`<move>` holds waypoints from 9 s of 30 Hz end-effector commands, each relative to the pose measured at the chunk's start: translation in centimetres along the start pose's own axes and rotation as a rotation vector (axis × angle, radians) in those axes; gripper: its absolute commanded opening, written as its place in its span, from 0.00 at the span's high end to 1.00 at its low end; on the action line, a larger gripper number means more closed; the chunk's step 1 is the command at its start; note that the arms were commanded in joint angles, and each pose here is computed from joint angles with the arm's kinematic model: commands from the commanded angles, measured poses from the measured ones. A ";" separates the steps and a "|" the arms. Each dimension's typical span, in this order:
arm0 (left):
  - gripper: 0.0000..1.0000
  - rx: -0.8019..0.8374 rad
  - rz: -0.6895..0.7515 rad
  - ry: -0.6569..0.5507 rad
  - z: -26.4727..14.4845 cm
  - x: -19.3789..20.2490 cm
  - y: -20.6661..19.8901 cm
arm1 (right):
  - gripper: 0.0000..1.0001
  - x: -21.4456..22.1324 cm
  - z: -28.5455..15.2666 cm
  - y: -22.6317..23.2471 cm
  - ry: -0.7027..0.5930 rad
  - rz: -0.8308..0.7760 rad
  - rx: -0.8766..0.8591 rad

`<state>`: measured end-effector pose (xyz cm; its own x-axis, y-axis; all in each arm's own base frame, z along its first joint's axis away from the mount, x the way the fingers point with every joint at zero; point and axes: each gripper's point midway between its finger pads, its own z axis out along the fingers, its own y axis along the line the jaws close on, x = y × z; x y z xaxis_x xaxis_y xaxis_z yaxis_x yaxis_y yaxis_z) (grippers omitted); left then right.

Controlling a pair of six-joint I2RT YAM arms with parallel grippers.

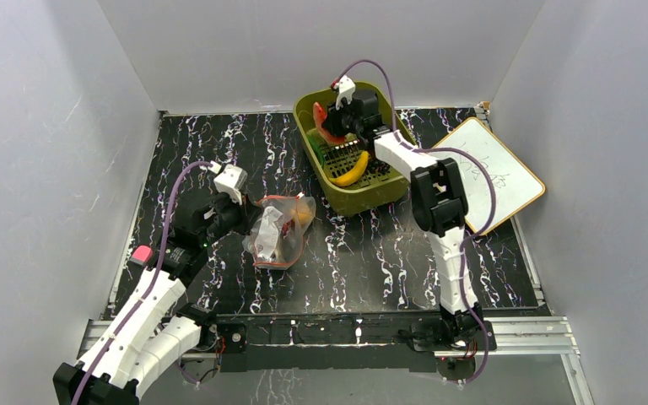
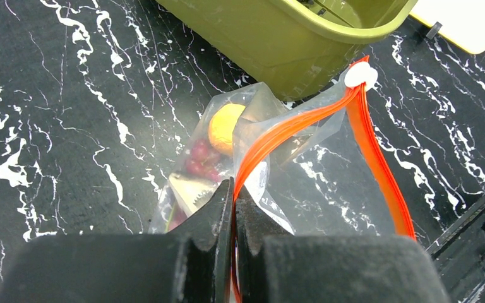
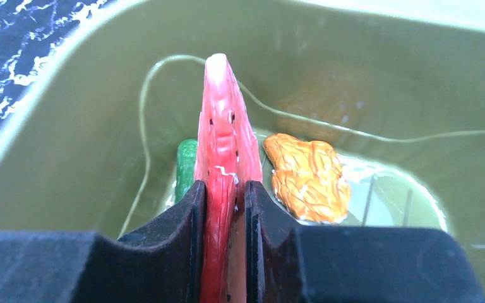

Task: Place the food in the zip-top bag and seal the zipper
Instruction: Pick up the fake fruit from the bin, then place the fake fruit in the zipper food storage bag, then pick up the fake seafood from the bin, then place the fake seafood in the zipper food storage bag.

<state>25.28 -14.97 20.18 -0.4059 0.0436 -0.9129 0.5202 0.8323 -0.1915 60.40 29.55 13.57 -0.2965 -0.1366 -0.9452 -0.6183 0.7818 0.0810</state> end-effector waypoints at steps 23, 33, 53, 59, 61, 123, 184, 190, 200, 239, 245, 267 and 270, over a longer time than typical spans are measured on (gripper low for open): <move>1.00 -0.220 -0.069 -0.107 0.4 -10.7 2.7 | 0.92 -13.7 -23.0 13.6 -0.100 0.443 -0.109; 1.00 -0.443 0.063 -0.187 -2.2 -14.8 6.2 | 0.91 -14.4 -27.0 25.6 -0.056 0.507 -0.359; 1.00 -0.203 -0.058 -0.017 -0.7 -6.3 2.5 | 0.89 -1.8 -20.9 35.4 0.366 0.617 -0.371; 1.00 -0.144 -0.055 -0.030 -1.3 -6.5 1.3 | 0.89 -0.8 -18.1 35.2 0.361 0.637 -0.313; 1.00 -0.081 -0.047 -0.051 -1.4 -6.7 0.2 | 0.89 -1.0 -17.4 35.0 0.354 0.640 -0.297; 1.00 0.090 0.030 -0.005 -0.6 -1.1 -1.8 | 0.30 -6.1 -7.1 1.0 0.067 0.040 0.261; 1.00 0.047 0.030 0.023 0.1 -0.1 -0.7 | 0.58 -1.1 0.3 -3.7 -0.066 -0.078 0.235; 1.00 0.038 0.032 0.020 0.1 -0.1 -0.6 | 0.66 -1.8 -0.9 -3.5 -0.068 -0.086 0.240; 1.00 0.013 0.020 0.008 -0.2 -0.4 -0.3 | 0.71 -3.3 -4.9 -3.7 -0.062 -0.079 0.315; 1.00 -0.045 -0.271 -0.007 0.0 -8.7 -1.4 | 0.69 -5.2 -30.6 31.7 -0.008 -0.183 -0.442; 1.00 0.003 -0.311 -0.017 -0.2 -8.5 -2.3 | 0.63 -3.2 -28.4 31.6 0.074 -0.187 -0.366; 1.00 -0.003 -0.276 -0.036 -0.1 -7.6 -1.9 | 0.18 -6.8 -27.7 31.2 -0.004 -0.140 -0.295; 1.00 -0.031 -0.259 -0.040 0.0 -7.6 -1.3 | 0.17 -9.1 -29.1 30.3 -0.069 -0.142 -0.262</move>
<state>27.28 -16.87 25.75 -0.5684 -0.1977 -0.7986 0.3526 0.8185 -0.4536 23.06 37.91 25.97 -0.2401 -0.3471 -0.9066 -0.8409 0.5410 0.0156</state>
